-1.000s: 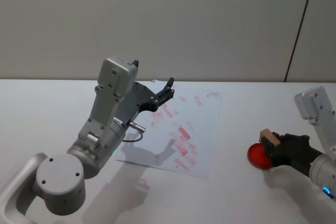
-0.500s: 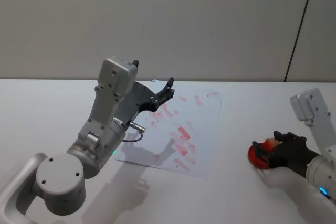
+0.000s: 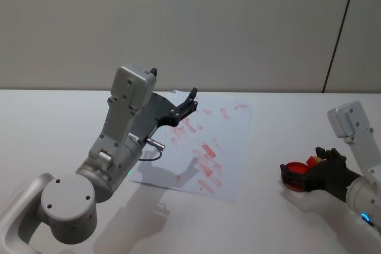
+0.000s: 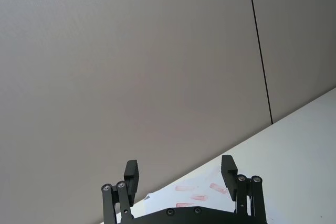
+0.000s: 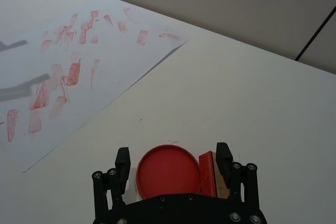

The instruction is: Use the one hand to pick up the stamp and affix it onto the A4 paper.

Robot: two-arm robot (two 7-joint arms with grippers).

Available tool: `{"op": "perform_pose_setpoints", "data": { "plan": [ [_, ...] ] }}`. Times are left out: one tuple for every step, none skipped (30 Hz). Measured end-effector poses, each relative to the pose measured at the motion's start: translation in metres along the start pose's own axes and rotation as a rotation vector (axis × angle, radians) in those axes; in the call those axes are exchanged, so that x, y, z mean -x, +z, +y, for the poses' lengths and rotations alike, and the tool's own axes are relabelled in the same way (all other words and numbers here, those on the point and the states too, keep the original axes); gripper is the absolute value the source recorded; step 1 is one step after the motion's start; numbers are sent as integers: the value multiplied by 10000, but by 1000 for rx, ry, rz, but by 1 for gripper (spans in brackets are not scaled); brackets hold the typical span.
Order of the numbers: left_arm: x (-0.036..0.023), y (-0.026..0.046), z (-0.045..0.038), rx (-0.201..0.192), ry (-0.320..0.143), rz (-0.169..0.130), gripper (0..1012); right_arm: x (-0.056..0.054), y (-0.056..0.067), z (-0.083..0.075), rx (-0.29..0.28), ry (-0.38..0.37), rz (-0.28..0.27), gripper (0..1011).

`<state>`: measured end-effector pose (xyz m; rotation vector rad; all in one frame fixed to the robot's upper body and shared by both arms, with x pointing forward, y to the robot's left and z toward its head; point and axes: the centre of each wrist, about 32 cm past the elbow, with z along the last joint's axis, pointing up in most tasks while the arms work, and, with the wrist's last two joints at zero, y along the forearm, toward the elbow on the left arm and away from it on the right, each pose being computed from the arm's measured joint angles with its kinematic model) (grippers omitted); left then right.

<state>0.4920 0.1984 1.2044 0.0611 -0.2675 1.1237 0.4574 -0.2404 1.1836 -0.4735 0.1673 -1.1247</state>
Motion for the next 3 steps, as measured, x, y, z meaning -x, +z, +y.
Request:
{"op": "perform_pose_setpoints", "data": {
  "plan": [
    [0, 0, 0, 0, 0, 0, 1002, 0, 0, 0, 0, 0, 0, 1001],
    [0, 0, 0, 0, 0, 0, 1002, 0, 0, 1, 0, 0, 0, 1001],
    [0, 0, 0, 0, 0, 0, 1002, 1, 0, 1, 0, 0, 0, 1001]
  ]
}}
